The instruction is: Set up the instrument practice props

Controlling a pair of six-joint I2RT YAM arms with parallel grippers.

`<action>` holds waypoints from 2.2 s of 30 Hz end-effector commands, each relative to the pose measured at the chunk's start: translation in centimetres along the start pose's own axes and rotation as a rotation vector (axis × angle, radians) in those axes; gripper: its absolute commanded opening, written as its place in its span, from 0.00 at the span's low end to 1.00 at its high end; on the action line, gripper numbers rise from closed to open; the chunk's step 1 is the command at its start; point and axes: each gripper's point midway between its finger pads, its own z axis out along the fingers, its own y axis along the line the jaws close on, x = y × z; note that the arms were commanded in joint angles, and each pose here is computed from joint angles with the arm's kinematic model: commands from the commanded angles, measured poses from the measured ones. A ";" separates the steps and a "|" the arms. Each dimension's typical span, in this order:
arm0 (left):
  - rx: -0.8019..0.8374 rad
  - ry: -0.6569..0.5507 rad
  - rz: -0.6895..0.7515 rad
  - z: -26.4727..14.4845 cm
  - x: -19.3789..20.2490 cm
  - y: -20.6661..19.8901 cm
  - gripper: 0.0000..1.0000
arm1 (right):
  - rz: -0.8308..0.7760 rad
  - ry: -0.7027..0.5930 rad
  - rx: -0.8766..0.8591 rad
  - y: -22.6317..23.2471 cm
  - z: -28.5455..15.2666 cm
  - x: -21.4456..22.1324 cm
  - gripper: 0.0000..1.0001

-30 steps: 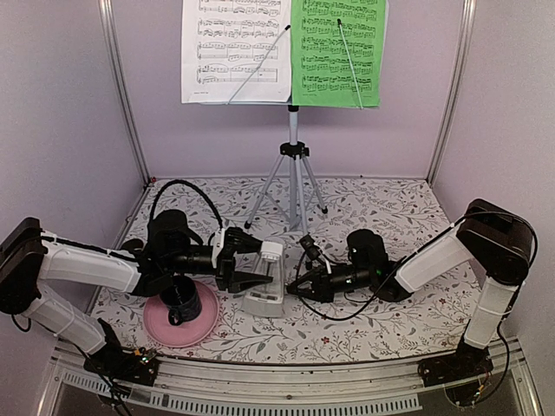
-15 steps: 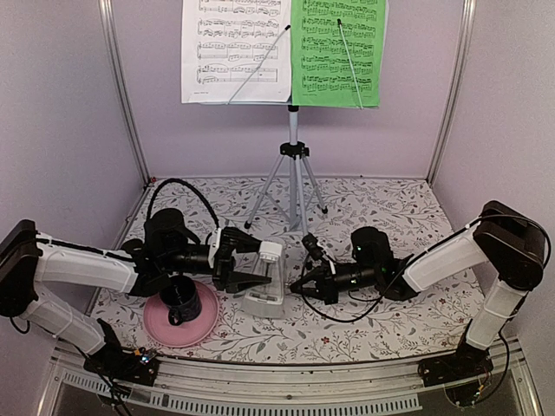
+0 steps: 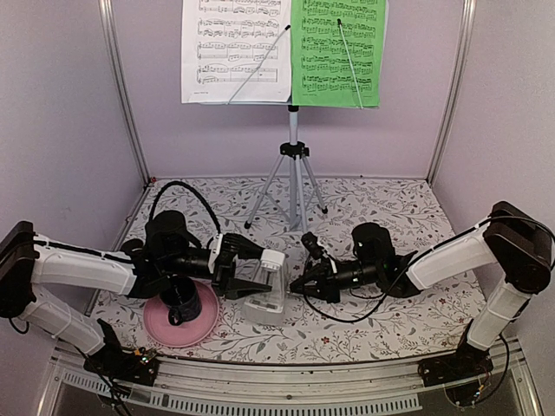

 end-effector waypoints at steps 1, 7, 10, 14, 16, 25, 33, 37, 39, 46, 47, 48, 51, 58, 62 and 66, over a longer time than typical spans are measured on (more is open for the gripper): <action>-0.001 -0.114 0.109 0.1 -4.5 0.4 0.20 | -0.062 -0.041 -0.052 1.7 -0.1 -2.2 0.10; -0.009 -0.116 0.118 0.0 -4.7 0.5 0.19 | -0.052 -0.019 -0.055 1.6 0.0 -1.5 0.17; -0.012 -0.111 0.123 0.0 -4.7 0.5 0.19 | -0.048 -0.006 -0.063 1.8 -0.2 -1.0 0.31; -0.023 -0.101 0.130 -0.1 -4.6 0.7 0.19 | -0.050 -0.002 -0.079 2.5 -0.6 -0.7 0.41; -0.027 -0.098 0.132 0.0 -4.6 0.8 0.19 | -0.046 -0.003 -0.077 2.5 -0.7 -0.8 0.43; -0.043 -0.101 0.137 0.0 -5.0 1.2 0.19 | 0.008 -0.008 0.047 0.7 0.4 -0.2 0.51; -0.045 -0.114 0.144 -0.2 -5.5 1.2 0.18 | 0.013 -0.002 0.087 -0.4 0.7 0.8 0.49; -0.047 -0.116 0.143 -0.2 -5.6 1.2 0.18 | 0.016 -0.007 0.076 -0.3 0.9 0.9 0.45; -0.048 -0.118 0.146 -0.2 -5.6 1.2 0.19 | 0.011 -0.010 0.075 -0.4 0.9 0.7 0.44; -0.043 -0.123 0.147 -0.2 -5.8 1.2 0.18 | -0.011 -0.024 0.071 -0.1 0.7 0.3 0.21; -0.040 -0.123 0.144 -0.2 -5.8 1.1 0.18 | -0.016 -0.027 0.070 0.0 0.7 0.1 0.15; -0.038 -0.123 0.143 -0.2 -5.8 1.1 0.18 | -0.019 -0.030 0.070 0.1 0.6 0.0 0.10; -0.037 -0.123 0.142 -0.3 -5.8 1.0 0.18 | -0.026 -0.036 0.065 0.4 0.3 -0.2 0.00; -0.036 -0.107 0.158 -0.5 -6.1 0.7 0.18 | 0.004 -0.027 0.065 0.5 0.2 0.1 0.00; -0.033 -0.086 0.197 -0.2 -6.3 0.1 0.18 | 0.065 -0.020 0.004 0.9 0.2 -0.1 0.00; -0.042 -0.044 0.275 0.6 -6.8 -1.1 0.18 | 0.158 -0.031 -0.054 0.8 -0.6 -1.1 0.00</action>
